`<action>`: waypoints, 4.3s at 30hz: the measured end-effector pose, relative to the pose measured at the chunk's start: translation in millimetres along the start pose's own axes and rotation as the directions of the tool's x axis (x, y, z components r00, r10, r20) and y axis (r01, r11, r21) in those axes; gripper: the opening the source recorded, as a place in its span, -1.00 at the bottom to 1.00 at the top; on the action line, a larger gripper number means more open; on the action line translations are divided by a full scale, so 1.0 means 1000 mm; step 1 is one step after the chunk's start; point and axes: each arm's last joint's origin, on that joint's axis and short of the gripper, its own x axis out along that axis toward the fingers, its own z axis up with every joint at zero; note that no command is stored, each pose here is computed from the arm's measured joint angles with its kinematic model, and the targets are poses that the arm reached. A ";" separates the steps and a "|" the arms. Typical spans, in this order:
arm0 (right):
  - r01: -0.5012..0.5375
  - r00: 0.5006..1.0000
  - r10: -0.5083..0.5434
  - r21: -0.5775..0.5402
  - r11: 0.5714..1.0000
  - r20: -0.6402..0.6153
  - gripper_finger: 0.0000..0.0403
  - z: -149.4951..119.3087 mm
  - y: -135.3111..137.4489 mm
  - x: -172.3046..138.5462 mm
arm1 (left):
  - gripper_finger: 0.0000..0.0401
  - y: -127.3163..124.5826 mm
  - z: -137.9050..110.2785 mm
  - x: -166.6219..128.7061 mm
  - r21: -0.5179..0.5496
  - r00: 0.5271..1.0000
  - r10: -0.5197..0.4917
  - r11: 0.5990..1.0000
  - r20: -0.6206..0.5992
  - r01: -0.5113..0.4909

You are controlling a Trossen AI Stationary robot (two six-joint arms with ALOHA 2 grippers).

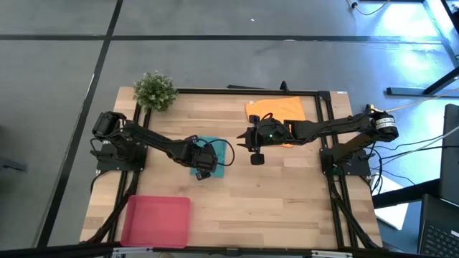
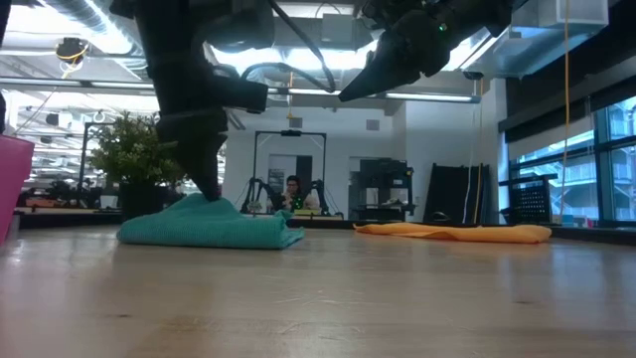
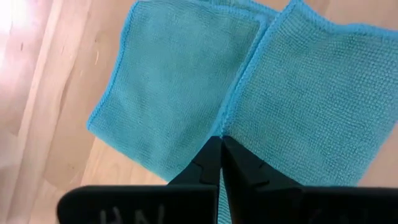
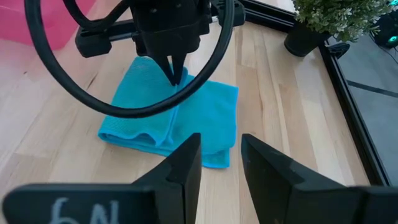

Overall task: Roll microfiber towels into tight, uniform cylinder then place into a basket
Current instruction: Roll the blue microfiber towel

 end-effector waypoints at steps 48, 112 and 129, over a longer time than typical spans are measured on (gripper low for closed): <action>-0.292 0.940 0.341 -0.473 0.831 0.019 -0.43 -0.054 0.083 0.140 | -0.63 -0.029 -0.055 -0.077 -0.109 0.991 -0.031 0.993 0.129 0.045; -0.250 0.952 0.175 -0.311 0.917 -0.251 -0.98 -0.068 0.076 0.131 | -0.50 -0.051 -0.039 -0.019 0.311 0.997 0.022 0.949 0.079 -0.046; -0.247 0.954 0.174 -0.311 0.918 -0.245 -0.97 -0.067 0.075 0.131 | -0.50 -0.064 -0.044 0.017 0.403 0.994 0.106 0.910 0.015 -0.103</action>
